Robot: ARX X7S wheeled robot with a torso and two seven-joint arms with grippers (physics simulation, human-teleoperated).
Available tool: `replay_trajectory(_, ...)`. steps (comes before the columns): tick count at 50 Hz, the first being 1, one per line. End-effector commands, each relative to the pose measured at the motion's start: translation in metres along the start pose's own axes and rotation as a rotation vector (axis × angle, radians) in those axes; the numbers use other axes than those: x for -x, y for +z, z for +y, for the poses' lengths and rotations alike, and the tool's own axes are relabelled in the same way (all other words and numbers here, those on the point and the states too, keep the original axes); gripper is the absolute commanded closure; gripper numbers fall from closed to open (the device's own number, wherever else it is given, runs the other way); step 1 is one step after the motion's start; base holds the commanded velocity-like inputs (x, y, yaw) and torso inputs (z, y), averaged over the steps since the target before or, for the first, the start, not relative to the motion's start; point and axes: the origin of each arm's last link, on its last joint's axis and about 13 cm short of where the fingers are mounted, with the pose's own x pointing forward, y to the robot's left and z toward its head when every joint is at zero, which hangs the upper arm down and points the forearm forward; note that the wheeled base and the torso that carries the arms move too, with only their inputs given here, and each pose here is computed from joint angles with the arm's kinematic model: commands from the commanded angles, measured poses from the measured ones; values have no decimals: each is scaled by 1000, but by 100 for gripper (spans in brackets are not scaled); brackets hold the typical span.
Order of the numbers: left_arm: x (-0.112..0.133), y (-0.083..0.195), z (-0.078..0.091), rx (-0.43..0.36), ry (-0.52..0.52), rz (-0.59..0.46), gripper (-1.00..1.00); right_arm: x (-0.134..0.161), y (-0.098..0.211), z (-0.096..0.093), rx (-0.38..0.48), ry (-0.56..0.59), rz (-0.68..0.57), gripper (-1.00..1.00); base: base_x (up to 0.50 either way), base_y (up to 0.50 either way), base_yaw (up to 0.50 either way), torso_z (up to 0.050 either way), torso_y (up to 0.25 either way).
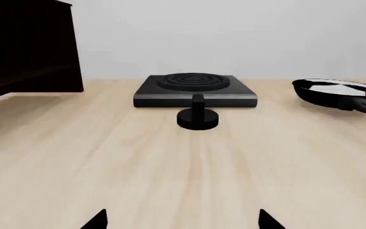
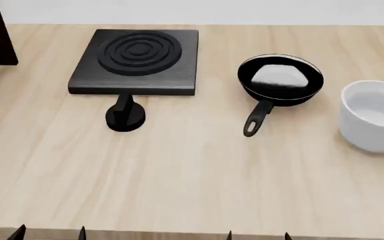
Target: Put the frying pan under the cabinet shelf.
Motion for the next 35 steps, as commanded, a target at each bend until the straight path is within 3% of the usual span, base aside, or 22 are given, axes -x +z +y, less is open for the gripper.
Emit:
replay_trajectory(1, 0, 0, 0, 0, 0, 0, -100, 0, 0, 0, 0, 0, 0, -100, 0, 0, 0, 0, 0)
replay_trajectory(2, 1, 0, 0, -6, 6, -1, -100, 0, -1, 0, 46, -11, -2, -100, 0, 0, 0, 0, 0)
replay_trajectory(4, 1, 1, 0, -7, 8, -4, -100, 1, 0, 1, -7, 1, -2, -100, 0, 0, 0, 0, 0)
replay_trajectory(14, 4, 3, -2, -27, -5, -19, -100, 4, -2, 1, 8, 18, 5, -100, 0, 0, 0, 0, 0)
replay_trajectory(15, 6, 4, -3, -73, -23, -42, -100, 3, 0, 2, 25, 36, -13, -100, 0, 0, 0, 48, 74)
replay_trajectory(35, 5, 2, -3, -82, -30, -31, -100, 5, -1, 1, 24, 34, -5, -100, 0, 0, 0, 48, 74)
